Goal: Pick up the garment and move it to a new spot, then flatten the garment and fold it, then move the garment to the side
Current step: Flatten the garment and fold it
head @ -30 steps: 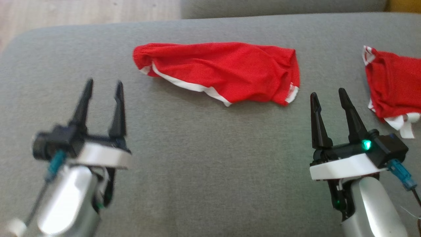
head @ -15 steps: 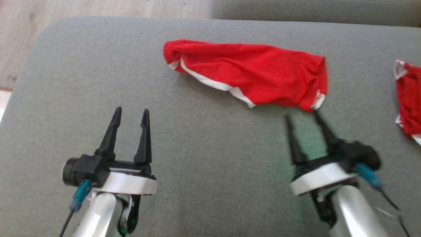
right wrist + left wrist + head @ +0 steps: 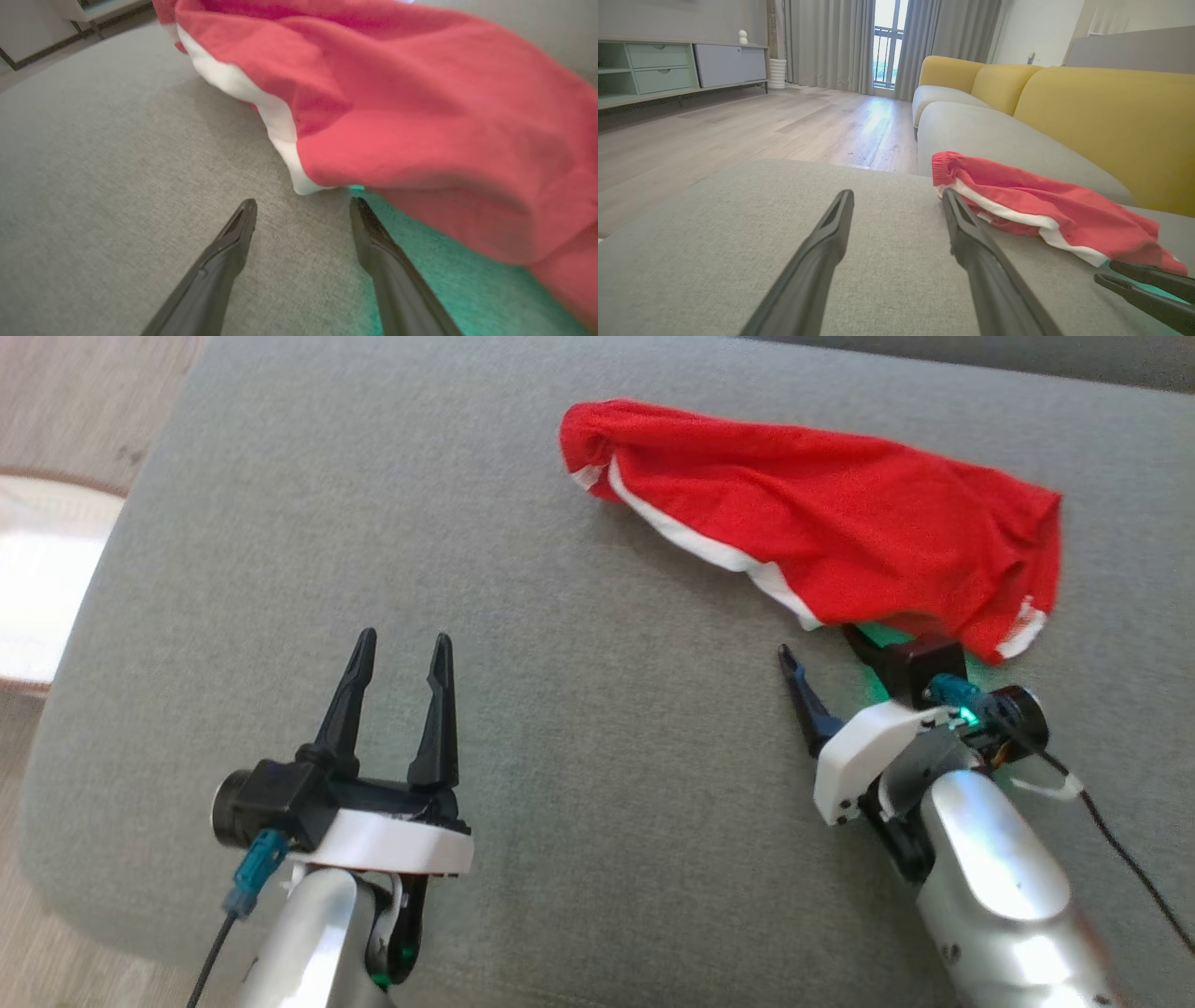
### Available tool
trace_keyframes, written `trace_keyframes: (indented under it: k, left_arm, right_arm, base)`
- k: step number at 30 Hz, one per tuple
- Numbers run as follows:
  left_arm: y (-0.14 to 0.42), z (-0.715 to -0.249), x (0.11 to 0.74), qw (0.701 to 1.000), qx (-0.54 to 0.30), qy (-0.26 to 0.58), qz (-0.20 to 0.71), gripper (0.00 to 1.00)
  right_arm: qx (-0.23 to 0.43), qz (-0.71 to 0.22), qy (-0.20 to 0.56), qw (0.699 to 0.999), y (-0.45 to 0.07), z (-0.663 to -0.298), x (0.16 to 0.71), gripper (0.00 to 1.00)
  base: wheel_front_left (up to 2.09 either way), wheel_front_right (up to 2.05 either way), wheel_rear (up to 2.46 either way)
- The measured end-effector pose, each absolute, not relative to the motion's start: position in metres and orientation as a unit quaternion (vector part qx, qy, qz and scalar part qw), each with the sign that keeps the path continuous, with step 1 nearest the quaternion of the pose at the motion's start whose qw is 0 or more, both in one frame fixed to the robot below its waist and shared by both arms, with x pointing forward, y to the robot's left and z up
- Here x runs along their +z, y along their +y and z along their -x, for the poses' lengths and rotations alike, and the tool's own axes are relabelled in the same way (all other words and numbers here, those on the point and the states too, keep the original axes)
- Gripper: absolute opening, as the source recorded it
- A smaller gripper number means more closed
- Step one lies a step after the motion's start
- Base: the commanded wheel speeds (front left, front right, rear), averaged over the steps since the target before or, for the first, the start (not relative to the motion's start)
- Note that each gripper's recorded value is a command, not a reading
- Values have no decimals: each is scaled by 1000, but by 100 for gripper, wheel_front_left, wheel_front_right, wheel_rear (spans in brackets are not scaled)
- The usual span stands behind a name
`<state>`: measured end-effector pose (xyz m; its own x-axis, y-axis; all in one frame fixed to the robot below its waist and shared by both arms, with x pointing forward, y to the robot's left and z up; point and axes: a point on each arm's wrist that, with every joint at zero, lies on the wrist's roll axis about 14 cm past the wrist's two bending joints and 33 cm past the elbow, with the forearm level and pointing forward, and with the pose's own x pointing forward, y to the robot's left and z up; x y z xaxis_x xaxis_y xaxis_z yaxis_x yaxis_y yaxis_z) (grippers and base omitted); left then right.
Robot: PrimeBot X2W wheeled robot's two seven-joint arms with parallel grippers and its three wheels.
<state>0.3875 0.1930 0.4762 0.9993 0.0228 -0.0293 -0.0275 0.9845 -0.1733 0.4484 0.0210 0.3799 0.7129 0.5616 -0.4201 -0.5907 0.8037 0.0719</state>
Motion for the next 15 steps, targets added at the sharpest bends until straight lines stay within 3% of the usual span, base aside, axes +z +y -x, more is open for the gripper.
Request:
trace_keyframes:
  k: [12,13,14,15]
  left_arm:
    - [207,-390,462,995,34,34,87,100]
    - [207,-390,461,995,34,35,87,100]
    - [207,-391,461,995,34,36,87,100]
    - [206,-391,461,995,33,36,88,100]
  right_arm:
    - [313,37,214,924,34,-484,369,100]
    - [313,37,214,925,34,-484,369,74]
    - [312,37,213,925,34,-485,370,13]
    - [312,37,212,925,33,-485,370,0]
  base:
    - [0,0,0]
    - [0,0,0]
    - [0,0,0]
    - [0,0,0]
